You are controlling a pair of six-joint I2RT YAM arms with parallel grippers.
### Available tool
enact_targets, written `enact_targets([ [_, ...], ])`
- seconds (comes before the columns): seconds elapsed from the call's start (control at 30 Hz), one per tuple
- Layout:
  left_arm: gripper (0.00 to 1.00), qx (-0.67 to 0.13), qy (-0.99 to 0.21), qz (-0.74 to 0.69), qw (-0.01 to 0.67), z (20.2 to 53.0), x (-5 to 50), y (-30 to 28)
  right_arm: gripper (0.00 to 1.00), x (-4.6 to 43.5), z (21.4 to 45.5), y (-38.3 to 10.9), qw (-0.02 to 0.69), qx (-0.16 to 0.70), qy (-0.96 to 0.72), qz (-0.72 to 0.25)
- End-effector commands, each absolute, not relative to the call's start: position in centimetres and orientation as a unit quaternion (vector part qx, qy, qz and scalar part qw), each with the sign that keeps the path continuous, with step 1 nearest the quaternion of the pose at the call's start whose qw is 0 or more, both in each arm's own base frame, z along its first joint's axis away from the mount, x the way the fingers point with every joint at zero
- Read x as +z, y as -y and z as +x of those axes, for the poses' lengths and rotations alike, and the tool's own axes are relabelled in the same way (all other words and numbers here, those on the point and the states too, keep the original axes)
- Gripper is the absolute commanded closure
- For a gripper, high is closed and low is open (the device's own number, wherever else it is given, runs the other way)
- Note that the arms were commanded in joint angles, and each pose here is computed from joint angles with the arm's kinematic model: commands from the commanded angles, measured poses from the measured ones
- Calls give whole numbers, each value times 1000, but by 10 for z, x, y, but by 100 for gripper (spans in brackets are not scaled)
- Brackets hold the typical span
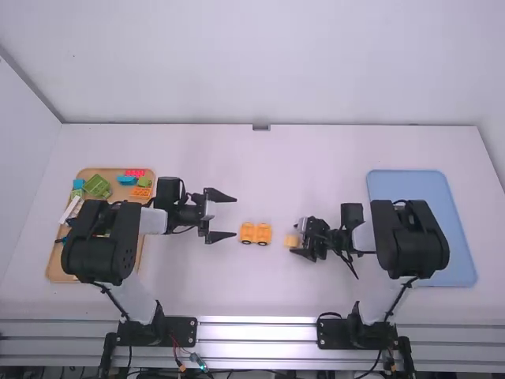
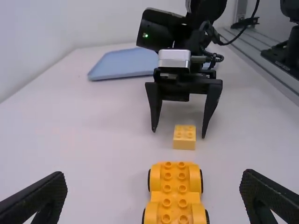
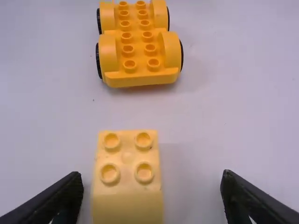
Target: Assemble lego blocks to make yellow taxi
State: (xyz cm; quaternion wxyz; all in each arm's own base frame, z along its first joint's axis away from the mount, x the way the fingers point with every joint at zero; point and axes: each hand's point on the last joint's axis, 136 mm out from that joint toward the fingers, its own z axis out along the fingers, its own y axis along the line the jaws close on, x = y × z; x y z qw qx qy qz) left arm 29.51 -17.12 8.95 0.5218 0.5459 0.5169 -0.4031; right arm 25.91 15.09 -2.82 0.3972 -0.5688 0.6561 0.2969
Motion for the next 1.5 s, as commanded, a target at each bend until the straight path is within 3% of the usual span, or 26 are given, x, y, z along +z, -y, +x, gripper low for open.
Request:
enact_targets([
  [0.0,1,-423,-502,542,524,290,95,173,29,-31,258,-152,393,311,-662,-557],
  [0.27,1,-423,-505,542,521,289,94,173,49,-31,259,-158,385,318,-657,-565],
  [0.43,1,-384,-553,560,482,292,67,186,68,-29,257,-167,380,326,-651,-570],
  [0.6,1,-361,-564,587,455,286,52,204,77,-23,266,-174,374,341,-663,-551],
  [0.9,1,-338,-594,594,424,288,22,206,79,3,268,-189,377,346,-647,-566],
  [1.1,1,-374,-571,590,431,290,9,214,81,35,260,-200,379,339,-611,-606],
  [1.47,1,-361,-589,606,394,292,-16,229,85,34,259,-229,372,346,-593,-625],
])
